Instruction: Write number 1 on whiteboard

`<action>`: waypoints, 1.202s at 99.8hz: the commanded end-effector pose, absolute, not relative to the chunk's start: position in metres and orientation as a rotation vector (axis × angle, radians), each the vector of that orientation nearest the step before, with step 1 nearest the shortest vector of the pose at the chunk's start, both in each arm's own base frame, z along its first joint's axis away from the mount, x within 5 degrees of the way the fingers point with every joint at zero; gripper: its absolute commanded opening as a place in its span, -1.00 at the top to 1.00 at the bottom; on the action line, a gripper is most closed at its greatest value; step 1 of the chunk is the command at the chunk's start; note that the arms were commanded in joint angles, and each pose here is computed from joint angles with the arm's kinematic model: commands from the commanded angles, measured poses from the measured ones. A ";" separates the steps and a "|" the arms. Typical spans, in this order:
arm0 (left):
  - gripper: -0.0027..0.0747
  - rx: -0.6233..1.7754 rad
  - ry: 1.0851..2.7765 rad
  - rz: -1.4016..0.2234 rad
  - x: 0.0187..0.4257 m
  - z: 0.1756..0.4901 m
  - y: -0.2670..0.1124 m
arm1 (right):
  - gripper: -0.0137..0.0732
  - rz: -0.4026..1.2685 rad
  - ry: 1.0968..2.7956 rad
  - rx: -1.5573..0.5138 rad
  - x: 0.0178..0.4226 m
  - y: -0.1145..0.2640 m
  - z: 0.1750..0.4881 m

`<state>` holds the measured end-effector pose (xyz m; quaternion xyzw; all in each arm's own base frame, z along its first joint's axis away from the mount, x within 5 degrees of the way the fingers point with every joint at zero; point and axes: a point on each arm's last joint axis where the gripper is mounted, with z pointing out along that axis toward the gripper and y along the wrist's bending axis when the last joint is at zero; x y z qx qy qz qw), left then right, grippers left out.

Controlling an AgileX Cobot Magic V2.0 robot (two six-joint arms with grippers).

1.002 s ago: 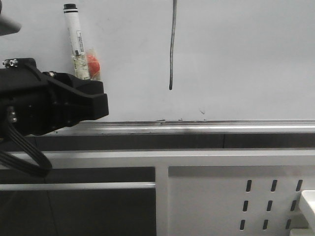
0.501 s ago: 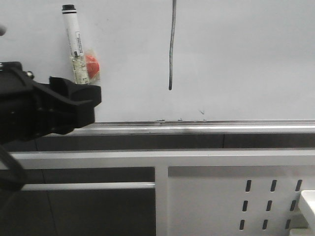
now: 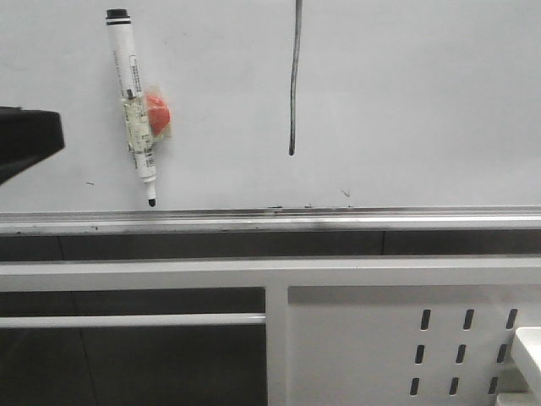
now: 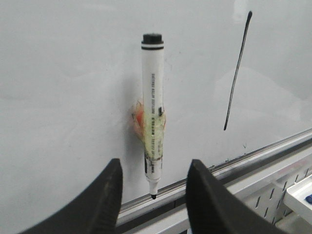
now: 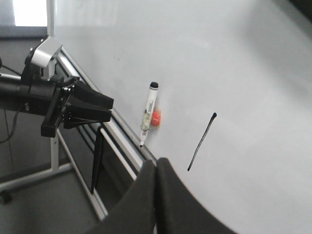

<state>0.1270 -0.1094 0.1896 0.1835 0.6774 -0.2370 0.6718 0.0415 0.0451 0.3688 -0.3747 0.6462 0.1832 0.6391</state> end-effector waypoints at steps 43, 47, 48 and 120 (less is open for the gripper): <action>0.98 0.423 1.272 -0.608 0.106 0.210 -0.097 | 0.85 0.396 1.153 -0.658 0.033 0.031 0.259; 0.98 0.432 1.294 -0.605 0.107 0.208 -0.098 | 0.85 0.397 1.147 -0.654 0.033 0.031 0.258; 0.98 0.433 1.300 -0.604 0.107 0.208 -0.098 | 0.85 0.399 1.150 -0.654 0.034 0.031 0.258; 0.98 0.793 1.437 -0.516 0.087 0.327 -0.097 | 0.85 0.398 1.155 -0.657 0.034 0.031 0.257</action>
